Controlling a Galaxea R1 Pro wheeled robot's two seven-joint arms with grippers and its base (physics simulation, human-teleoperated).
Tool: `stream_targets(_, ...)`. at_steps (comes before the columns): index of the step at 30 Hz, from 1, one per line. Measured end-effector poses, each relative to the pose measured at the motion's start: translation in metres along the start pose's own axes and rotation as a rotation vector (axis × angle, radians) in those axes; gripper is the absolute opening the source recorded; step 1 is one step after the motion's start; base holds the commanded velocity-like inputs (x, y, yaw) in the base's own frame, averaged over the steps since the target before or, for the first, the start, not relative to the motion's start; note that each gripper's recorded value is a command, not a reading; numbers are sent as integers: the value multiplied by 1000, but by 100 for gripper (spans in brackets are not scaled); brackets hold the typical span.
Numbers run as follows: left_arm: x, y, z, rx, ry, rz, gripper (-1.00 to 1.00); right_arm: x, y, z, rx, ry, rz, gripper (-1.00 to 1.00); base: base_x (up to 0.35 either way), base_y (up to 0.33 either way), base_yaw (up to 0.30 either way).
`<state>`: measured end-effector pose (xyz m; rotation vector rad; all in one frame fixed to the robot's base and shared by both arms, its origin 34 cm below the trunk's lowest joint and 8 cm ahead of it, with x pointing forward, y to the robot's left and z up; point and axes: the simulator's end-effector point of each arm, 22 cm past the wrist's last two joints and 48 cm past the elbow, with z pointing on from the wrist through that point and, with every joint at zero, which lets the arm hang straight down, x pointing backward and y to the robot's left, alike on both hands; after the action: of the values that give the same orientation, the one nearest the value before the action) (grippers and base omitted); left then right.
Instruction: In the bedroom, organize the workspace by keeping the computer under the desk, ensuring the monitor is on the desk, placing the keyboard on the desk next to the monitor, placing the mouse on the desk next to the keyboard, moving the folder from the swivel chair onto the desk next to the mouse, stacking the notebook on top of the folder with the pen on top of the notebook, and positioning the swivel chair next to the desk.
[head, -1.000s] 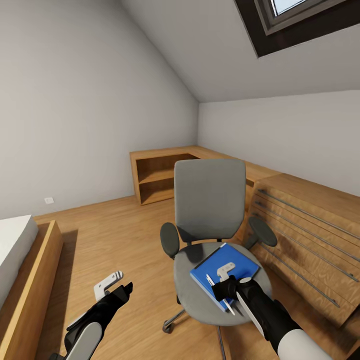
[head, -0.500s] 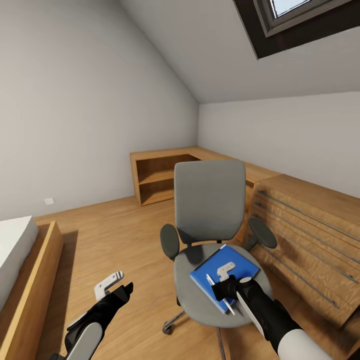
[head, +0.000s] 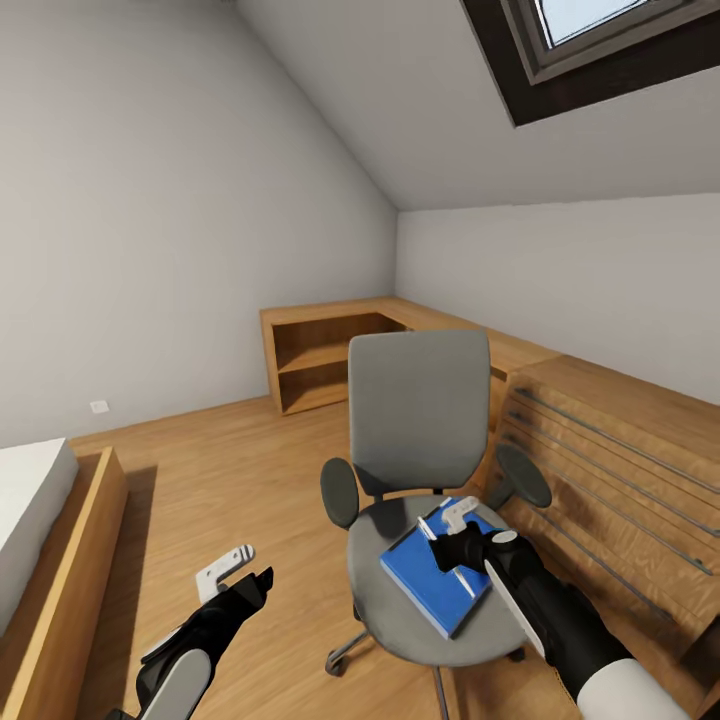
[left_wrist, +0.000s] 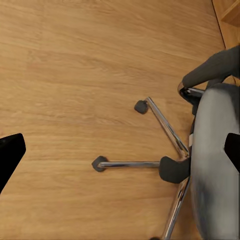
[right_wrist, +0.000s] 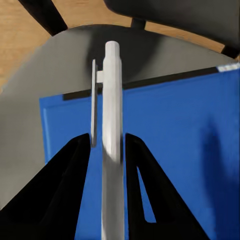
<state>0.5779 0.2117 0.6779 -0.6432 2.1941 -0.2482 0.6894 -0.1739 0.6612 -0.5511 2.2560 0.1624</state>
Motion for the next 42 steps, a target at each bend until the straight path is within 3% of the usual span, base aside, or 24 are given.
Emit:
stream_targets(6,-8,-5,-6,0,1,0,100,-21,-5,-29,12,-50,51,-100,-143,0,0)
stream_targets(10,-14,-9,-10,0,1,0,100,-25,-34,-49,82,-49,133,-100,-300,0,0)
stream_targets(19,-27,-16,-20,-1,1,0,100,-40,-66,-72,137,-65,215,-100,-237,0,0)
stream_targets(27,-37,-22,-28,-1,2,1,100,-70,-72,-95,92,-126,344,-100,-25,0,-18)
stream_targets(33,-44,-28,-35,0,4,2,100,-85,-69,-108,63,-129,382,-100,-2,0,-20)
stream_targets(42,-59,-37,-48,7,-5,3,100,-103,-73,-124,66,-145,383,-100,0,0,-124)
